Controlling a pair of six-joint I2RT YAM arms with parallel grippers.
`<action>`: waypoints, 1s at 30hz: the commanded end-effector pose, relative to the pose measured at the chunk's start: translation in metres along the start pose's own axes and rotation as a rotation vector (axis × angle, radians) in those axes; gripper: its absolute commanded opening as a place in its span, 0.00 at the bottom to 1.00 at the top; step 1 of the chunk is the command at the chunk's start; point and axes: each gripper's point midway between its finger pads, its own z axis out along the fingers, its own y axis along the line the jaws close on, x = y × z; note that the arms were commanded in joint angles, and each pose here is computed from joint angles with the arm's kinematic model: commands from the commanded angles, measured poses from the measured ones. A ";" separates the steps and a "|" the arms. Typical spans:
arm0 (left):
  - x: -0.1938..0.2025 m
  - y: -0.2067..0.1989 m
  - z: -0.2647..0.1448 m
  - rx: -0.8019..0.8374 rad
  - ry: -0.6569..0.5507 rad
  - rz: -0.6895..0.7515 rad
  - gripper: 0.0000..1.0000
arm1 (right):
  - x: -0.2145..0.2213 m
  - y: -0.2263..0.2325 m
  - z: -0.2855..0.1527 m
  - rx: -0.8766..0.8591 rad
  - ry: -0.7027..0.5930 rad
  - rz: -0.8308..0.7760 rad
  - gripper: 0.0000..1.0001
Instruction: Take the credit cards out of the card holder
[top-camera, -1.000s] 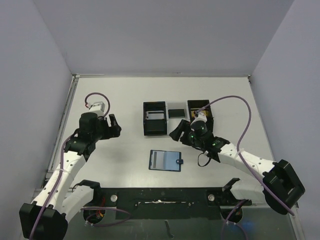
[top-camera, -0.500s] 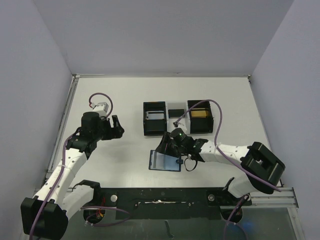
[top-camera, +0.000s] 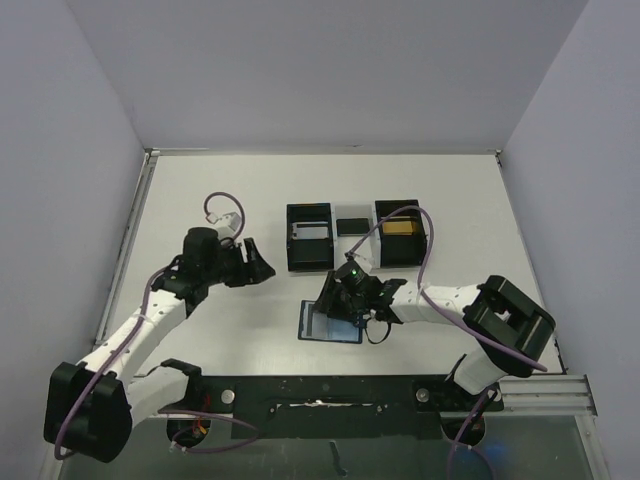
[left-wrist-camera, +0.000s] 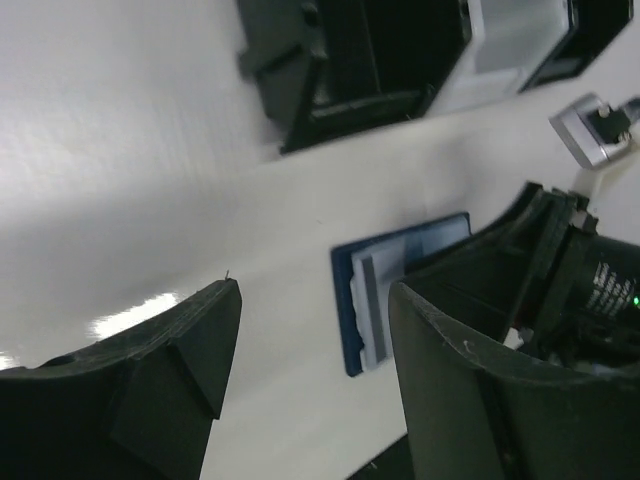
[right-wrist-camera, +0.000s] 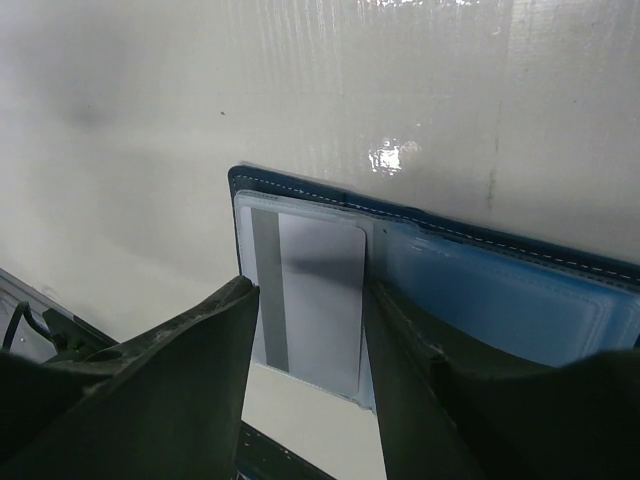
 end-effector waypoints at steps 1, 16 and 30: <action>0.024 -0.060 0.018 0.193 0.064 -0.021 0.58 | 0.001 -0.020 -0.001 0.068 -0.027 0.034 0.48; 0.115 -0.077 0.051 0.209 0.253 -0.059 0.30 | -0.008 0.009 -0.011 -0.047 -0.047 0.014 0.40; 0.130 -0.080 0.062 0.206 0.305 -0.036 0.29 | -0.016 0.008 -0.023 0.009 -0.067 0.006 0.37</action>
